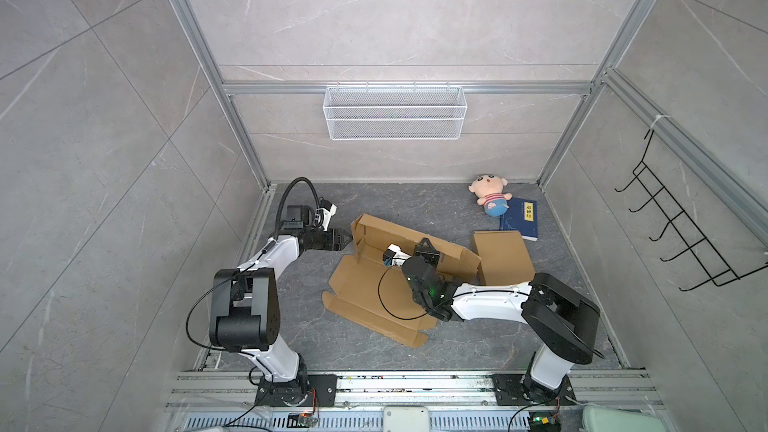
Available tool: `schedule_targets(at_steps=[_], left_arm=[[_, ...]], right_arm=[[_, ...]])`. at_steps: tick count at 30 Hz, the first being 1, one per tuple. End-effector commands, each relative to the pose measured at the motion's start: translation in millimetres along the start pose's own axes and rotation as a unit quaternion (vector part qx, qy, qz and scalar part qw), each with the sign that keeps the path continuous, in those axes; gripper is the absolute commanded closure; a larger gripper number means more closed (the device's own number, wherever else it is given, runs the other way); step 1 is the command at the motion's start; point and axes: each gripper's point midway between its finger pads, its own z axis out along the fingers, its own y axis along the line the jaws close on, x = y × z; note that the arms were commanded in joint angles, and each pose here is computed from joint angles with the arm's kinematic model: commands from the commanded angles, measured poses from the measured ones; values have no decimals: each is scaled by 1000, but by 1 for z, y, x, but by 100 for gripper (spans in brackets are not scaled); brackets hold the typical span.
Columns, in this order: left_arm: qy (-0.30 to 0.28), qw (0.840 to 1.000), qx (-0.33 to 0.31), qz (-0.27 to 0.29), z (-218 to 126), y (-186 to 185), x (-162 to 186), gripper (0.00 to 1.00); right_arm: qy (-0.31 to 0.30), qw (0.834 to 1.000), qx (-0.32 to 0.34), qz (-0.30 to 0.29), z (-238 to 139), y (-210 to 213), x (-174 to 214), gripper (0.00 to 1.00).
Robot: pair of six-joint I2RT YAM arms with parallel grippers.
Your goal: Fold the paper box
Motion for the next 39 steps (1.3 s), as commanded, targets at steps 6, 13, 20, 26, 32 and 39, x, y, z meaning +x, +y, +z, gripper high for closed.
schedule_targets(at_steps=[6, 13, 20, 26, 32, 39], left_arm=[[-6, 996, 46, 70, 10, -26, -13, 29], [-31, 995, 37, 82, 20, -27, -22, 35], [-92, 992, 7, 84, 27, -22, -38, 40], [-108, 990, -48, 76, 30, -12, -44, 45], [-132, 984, -99, 62, 37, -5, -37, 58], [-157, 975, -149, 45, 34, 5, -35, 77]], right_arm=[[-11, 999, -35, -32, 0, 20, -2, 100], [-11, 999, -38, -33, 0, 20, -1, 100], [-11, 999, -42, -33, 0, 23, -1, 100], [-11, 999, -43, -31, -1, 23, 0, 100], [-9, 999, -44, -27, -1, 22, 0, 100], [-9, 999, -46, -24, -1, 20, 0, 100]])
